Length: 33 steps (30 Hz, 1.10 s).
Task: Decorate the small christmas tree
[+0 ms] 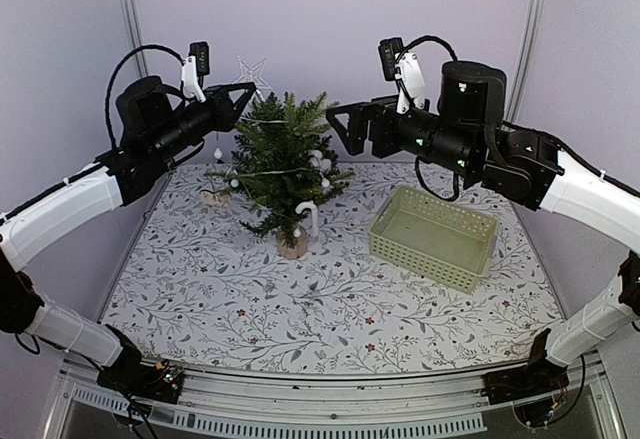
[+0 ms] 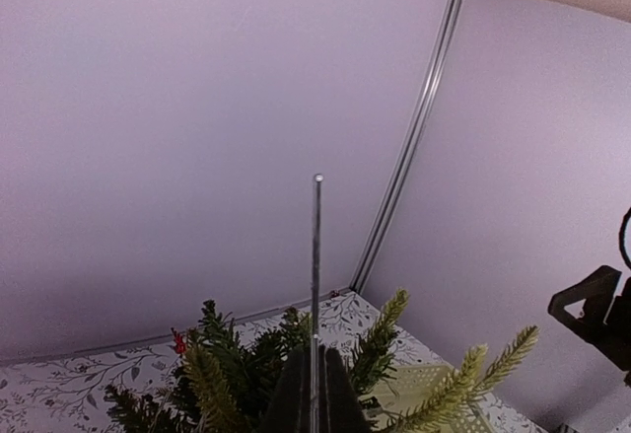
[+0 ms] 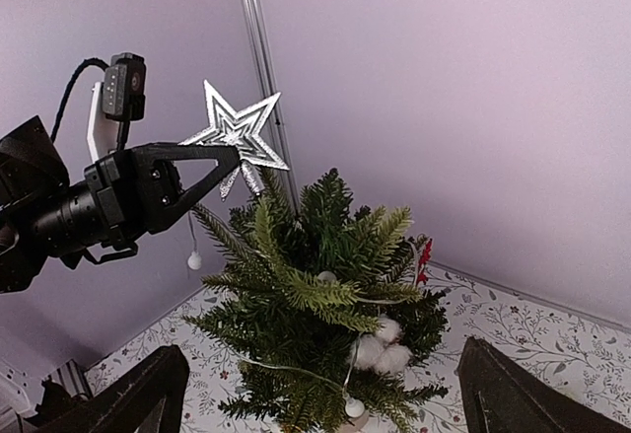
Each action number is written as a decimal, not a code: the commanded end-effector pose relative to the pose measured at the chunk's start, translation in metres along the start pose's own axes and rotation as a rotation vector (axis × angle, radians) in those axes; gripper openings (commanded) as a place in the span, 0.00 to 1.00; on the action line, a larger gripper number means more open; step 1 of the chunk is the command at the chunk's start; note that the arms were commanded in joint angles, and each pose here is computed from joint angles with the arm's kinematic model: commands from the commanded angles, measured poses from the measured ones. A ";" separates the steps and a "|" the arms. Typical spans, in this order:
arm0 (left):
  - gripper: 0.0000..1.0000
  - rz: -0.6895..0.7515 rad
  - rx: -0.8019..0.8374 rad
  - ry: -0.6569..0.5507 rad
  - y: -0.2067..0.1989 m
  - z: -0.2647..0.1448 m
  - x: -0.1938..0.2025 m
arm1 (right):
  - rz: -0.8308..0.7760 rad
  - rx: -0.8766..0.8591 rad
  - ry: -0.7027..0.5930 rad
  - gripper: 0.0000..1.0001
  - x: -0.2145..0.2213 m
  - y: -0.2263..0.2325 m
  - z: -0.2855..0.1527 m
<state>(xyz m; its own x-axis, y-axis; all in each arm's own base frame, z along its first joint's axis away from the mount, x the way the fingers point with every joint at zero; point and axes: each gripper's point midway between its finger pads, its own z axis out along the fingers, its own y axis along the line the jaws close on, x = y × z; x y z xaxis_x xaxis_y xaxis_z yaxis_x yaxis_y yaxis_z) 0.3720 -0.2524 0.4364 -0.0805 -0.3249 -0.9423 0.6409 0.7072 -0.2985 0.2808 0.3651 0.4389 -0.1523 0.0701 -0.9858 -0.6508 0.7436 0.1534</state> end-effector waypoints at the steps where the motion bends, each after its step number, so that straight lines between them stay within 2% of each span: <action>1: 0.00 -0.006 -0.004 0.034 0.008 0.004 0.015 | 0.010 -0.002 -0.016 0.99 -0.006 -0.003 -0.005; 17: 0.00 0.045 0.037 0.100 -0.002 0.007 0.013 | 0.012 0.004 -0.012 0.99 -0.003 -0.005 -0.002; 24: 0.00 0.063 -0.007 0.176 0.010 0.012 0.034 | 0.010 0.008 -0.012 0.99 -0.003 -0.006 -0.002; 33: 0.00 0.098 -0.014 0.207 0.013 0.011 0.042 | 0.008 0.011 -0.008 0.99 -0.002 -0.008 0.000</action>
<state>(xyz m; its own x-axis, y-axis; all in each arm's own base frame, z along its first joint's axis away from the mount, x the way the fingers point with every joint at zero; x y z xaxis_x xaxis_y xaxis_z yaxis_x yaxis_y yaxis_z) 0.3808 -0.2660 0.4150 -0.1306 -0.1904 -0.9730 0.6569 0.7185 -0.2287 0.2853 0.3617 0.4384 -0.1520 0.0713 -0.9858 -0.6419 0.7514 0.1532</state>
